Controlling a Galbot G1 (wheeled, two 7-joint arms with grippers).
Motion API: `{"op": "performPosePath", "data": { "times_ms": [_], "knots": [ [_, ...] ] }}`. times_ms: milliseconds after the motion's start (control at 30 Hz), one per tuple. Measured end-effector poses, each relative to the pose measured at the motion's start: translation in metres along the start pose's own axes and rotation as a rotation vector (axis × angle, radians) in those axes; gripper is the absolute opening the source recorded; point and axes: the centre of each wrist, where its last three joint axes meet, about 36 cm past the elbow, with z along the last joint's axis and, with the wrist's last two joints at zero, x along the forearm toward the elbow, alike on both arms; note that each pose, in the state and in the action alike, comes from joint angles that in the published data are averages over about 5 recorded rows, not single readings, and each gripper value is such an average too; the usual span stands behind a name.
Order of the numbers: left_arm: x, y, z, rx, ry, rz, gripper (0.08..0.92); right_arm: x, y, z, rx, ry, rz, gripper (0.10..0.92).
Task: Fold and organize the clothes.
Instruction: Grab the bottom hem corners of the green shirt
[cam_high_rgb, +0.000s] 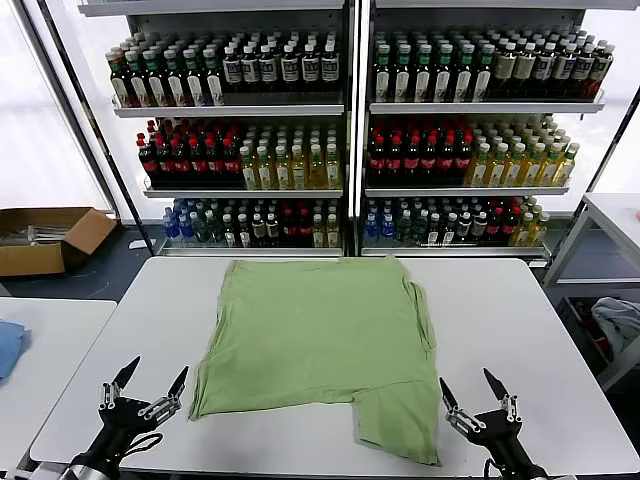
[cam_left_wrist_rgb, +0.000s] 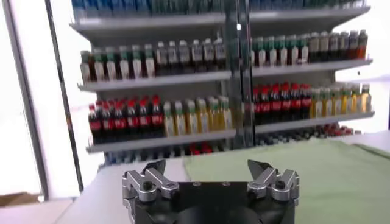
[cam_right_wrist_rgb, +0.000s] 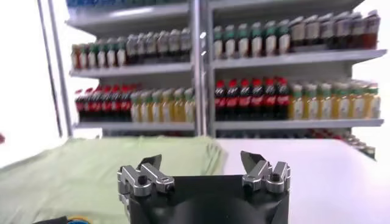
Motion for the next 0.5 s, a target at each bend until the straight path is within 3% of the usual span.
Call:
{"op": "performPosePath", "data": {
  "times_ms": [67,300,500],
  "knots": [
    [-0.002,0.0,0.0,0.004,0.027,0.001,0.823,0.0,0.001,-0.002,0.008,0.02,-0.006,0.823],
    [-0.015,0.002,0.0,0.021,0.199,0.029,0.823,0.003,0.014,-0.015,0.04,0.169,-0.037,0.823],
    [-0.022,0.0,-0.003,0.023,0.285,0.048,0.823,0.006,0.028,-0.016,0.039,0.285,-0.061,0.823]
  ]
}}
